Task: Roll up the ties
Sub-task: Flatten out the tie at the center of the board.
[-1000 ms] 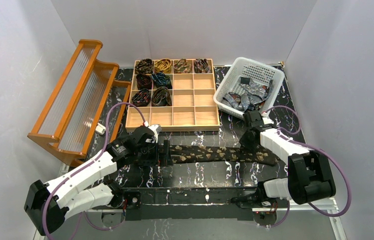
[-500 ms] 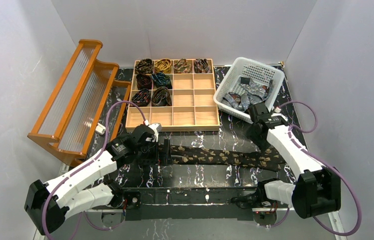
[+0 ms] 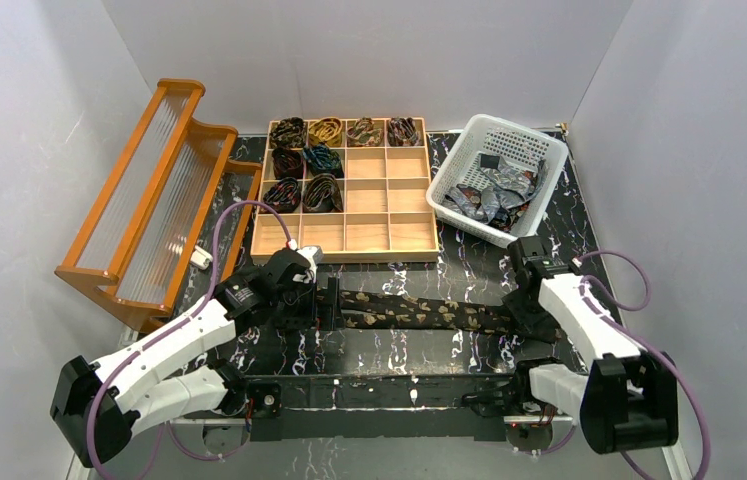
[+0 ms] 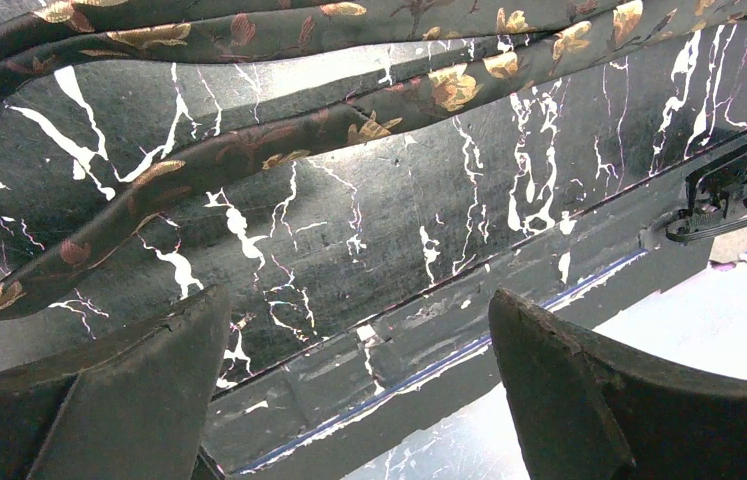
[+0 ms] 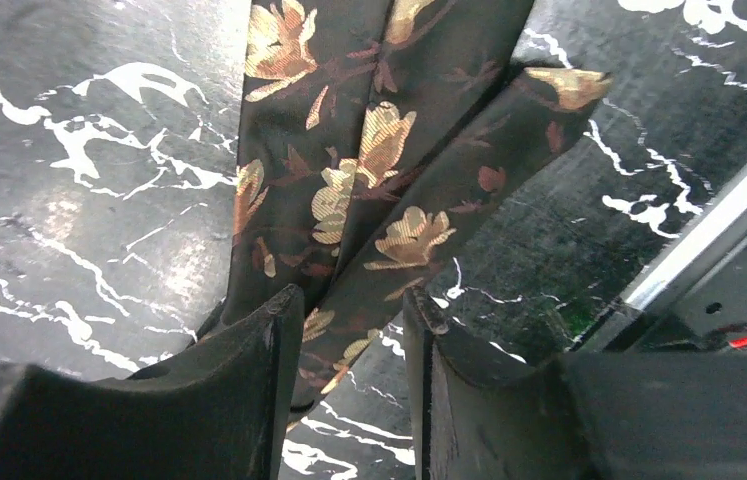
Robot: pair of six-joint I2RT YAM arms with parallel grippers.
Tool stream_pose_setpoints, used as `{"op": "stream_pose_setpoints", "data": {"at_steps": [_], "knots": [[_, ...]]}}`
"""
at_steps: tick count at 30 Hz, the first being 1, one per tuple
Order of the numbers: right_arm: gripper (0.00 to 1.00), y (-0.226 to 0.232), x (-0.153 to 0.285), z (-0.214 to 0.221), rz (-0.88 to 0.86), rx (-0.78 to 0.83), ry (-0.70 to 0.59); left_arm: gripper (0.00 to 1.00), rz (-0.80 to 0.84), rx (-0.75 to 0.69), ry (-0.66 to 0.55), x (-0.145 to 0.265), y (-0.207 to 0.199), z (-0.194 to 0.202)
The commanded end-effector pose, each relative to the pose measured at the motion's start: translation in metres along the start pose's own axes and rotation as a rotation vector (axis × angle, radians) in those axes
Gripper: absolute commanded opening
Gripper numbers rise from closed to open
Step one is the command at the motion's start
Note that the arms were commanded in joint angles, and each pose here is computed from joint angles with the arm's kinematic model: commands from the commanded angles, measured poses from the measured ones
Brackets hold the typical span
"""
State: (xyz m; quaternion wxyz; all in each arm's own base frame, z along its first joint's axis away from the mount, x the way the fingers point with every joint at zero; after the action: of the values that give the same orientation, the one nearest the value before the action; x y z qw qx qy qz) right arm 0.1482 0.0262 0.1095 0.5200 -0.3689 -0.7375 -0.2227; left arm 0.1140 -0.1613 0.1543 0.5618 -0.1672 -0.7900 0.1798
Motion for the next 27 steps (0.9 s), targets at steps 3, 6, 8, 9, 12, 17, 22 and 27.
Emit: {"op": "stream_pose_setpoints", "data": {"at_steps": [3, 6, 8, 9, 12, 17, 22, 27], "knots": [[0.44, 0.017, -0.030, 0.001, -0.034, 0.076, 0.070, 0.98, -0.008, 0.000, -0.021, 0.008, -0.002, -0.004], [0.45, 0.028, -0.038, -0.007, -0.035, 0.192, 0.065, 0.98, -0.014, -0.002, -0.015, 0.007, -0.001, -0.004], [0.51, 0.024, -0.042, -0.011, 0.080, 0.250, 0.091, 0.98, -0.015, -0.002, -0.014, 0.007, -0.001, -0.004], [0.54, 0.023, -0.044, -0.013, 0.126, 0.273, 0.100, 0.98, -0.017, -0.002, -0.016, 0.007, -0.001, -0.004], [0.57, 0.024, -0.049, -0.014, 0.172, 0.323, 0.130, 0.98, -0.017, 0.002, -0.018, 0.005, 0.000, -0.004], [0.54, 0.033, -0.030, -0.024, 0.084, 0.319, 0.108, 0.98, -0.019, 0.003, -0.010, 0.005, -0.001, -0.004], [0.53, 0.027, -0.024, -0.019, 0.033, 0.247, 0.073, 0.98, -0.020, 0.005, -0.014, 0.004, -0.001, -0.005], [0.49, 0.022, -0.041, -0.001, 0.050, 0.209, 0.137, 0.98, -0.021, -0.005, 0.002, 0.002, -0.002, -0.005]]}}
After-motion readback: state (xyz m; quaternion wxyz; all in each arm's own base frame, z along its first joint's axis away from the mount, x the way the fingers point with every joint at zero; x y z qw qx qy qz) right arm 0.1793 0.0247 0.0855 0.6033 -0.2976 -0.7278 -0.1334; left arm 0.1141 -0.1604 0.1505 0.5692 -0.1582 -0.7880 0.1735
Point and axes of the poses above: each gripper's point midway between its finger pads, its own x axis back along the fingers, its own y axis along the line the jaws close on, z = x × y, the point moved 7 cm from there along x, back along the fingers, and after that the axes turned 11 degrees about x, right-handed, at the moved point
